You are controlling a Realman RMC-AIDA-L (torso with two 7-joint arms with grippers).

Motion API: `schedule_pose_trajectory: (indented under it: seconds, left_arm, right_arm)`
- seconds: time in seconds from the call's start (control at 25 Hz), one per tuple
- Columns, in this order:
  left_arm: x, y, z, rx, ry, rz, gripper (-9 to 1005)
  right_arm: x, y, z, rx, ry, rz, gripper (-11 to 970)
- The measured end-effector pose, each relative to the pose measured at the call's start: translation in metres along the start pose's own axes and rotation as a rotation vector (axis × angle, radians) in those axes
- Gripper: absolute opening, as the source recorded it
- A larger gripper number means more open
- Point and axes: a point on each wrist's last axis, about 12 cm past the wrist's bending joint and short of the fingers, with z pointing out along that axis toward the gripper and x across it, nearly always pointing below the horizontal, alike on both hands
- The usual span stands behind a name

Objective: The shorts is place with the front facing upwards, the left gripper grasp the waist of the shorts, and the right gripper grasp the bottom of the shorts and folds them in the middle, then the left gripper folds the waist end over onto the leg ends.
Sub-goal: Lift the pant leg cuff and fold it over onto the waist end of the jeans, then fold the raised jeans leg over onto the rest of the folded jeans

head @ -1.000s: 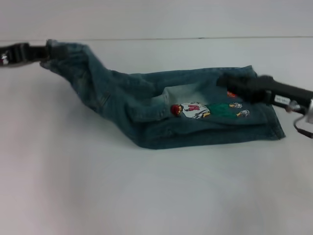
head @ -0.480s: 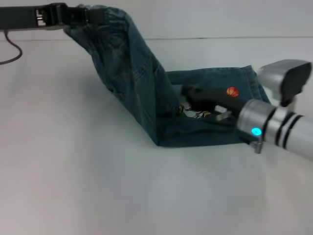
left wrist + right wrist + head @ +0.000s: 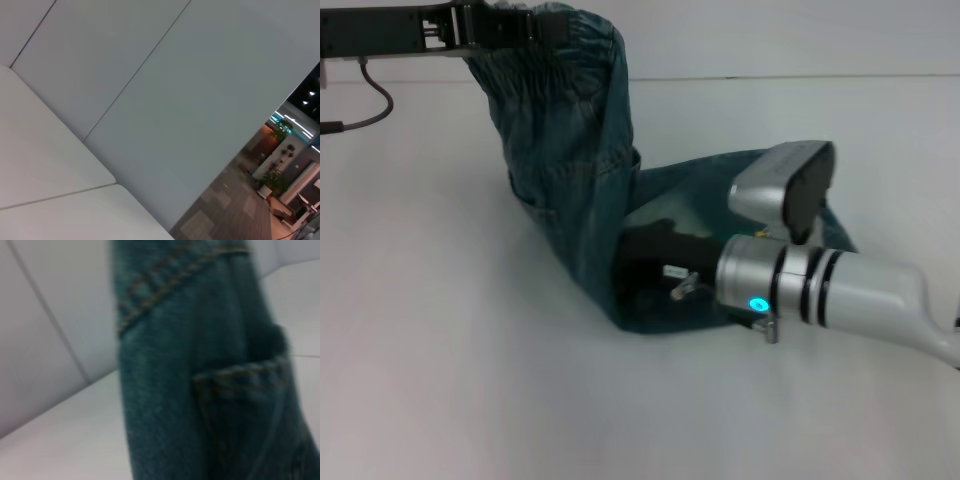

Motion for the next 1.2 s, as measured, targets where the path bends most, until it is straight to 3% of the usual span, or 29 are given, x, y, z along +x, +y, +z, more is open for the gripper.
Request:
schedule_pose_trajectory:
  seconds: [0.24, 0.44, 0.64, 0.88, 1.08, 1.2]
  left_arm:
    - [0.002, 0.001, -0.002, -0.002, -0.002, -0.003, 28]
    - [0.005, 0.002, -0.003, -0.005, 0.001, -0.008, 28]
    - [0.008, 0.003, -0.003, -0.009, 0.005, -0.015, 29]
    - [0.016, 0.005, 0.000, -0.011, 0.030, -0.030, 28]
    - [0.022, 0.003, 0.014, 0.018, 0.065, -0.033, 28]
    - [0.029, 0.000, 0.036, 0.039, 0.104, -0.011, 28]
  right_arm:
    - [-0.011, 0.030, 0.022, -0.148, 0.062, 0.005, 6]
    - [-0.010, 0.035, 0.025, -0.167, 0.101, 0.013, 6]
    - [0.007, 0.005, -0.001, -0.053, 0.070, 0.089, 6]
    - [0.031, -0.034, -0.049, 0.119, 0.000, 0.167, 5]
    - [0.025, -0.053, -0.097, 0.172, -0.288, 0.268, 5]
    - [0.016, -0.059, -0.126, 0.209, -0.519, 0.315, 5]
